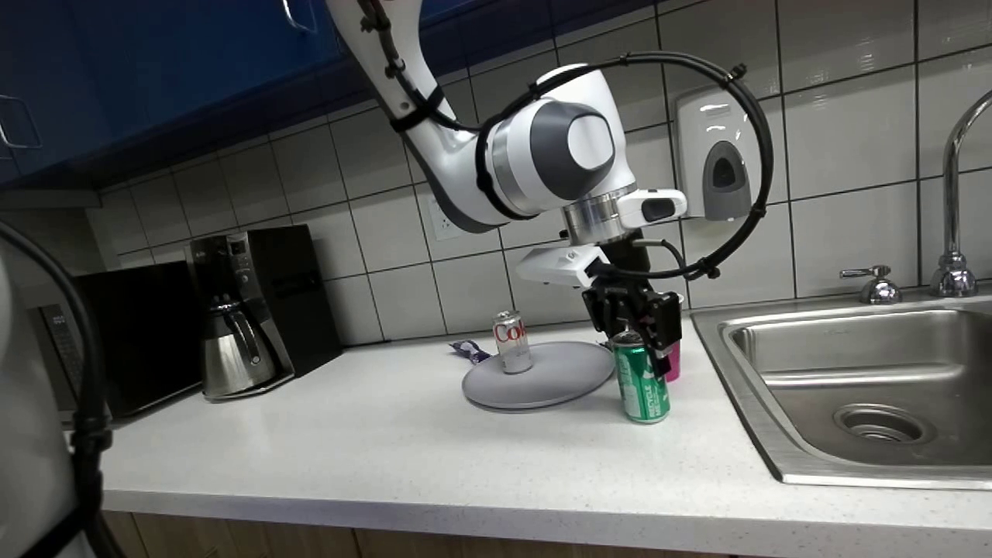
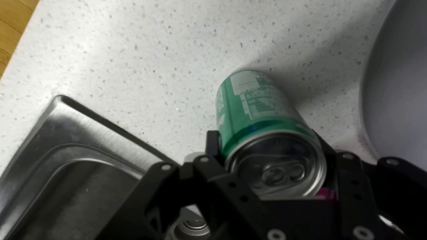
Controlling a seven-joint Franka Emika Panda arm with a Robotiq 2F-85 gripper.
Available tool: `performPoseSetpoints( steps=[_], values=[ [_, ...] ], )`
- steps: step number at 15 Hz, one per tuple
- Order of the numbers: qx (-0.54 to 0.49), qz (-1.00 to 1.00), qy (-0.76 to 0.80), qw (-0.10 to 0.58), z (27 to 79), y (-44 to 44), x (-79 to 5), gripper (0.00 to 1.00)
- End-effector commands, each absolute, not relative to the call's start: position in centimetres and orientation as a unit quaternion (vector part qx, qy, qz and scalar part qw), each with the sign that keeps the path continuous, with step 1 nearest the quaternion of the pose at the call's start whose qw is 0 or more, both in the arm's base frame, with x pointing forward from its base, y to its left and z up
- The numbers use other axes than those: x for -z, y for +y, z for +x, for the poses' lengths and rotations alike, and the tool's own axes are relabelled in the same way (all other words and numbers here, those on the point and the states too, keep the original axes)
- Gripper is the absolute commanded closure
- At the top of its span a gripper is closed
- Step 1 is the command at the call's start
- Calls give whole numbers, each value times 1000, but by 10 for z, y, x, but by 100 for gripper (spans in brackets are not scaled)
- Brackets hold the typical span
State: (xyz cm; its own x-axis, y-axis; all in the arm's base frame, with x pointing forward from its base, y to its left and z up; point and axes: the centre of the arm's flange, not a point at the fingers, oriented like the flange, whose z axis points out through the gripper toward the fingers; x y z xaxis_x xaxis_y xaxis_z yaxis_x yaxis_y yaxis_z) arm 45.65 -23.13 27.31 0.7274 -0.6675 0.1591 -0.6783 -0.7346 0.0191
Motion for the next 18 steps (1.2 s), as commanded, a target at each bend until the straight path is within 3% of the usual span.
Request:
performPoseSetpoints(
  steps=[1,18],
  values=[
    [-86,934,-344,39,463,-221,-291,62],
    [-120,953,-273,51,511,-180,-317,62]
  ],
)
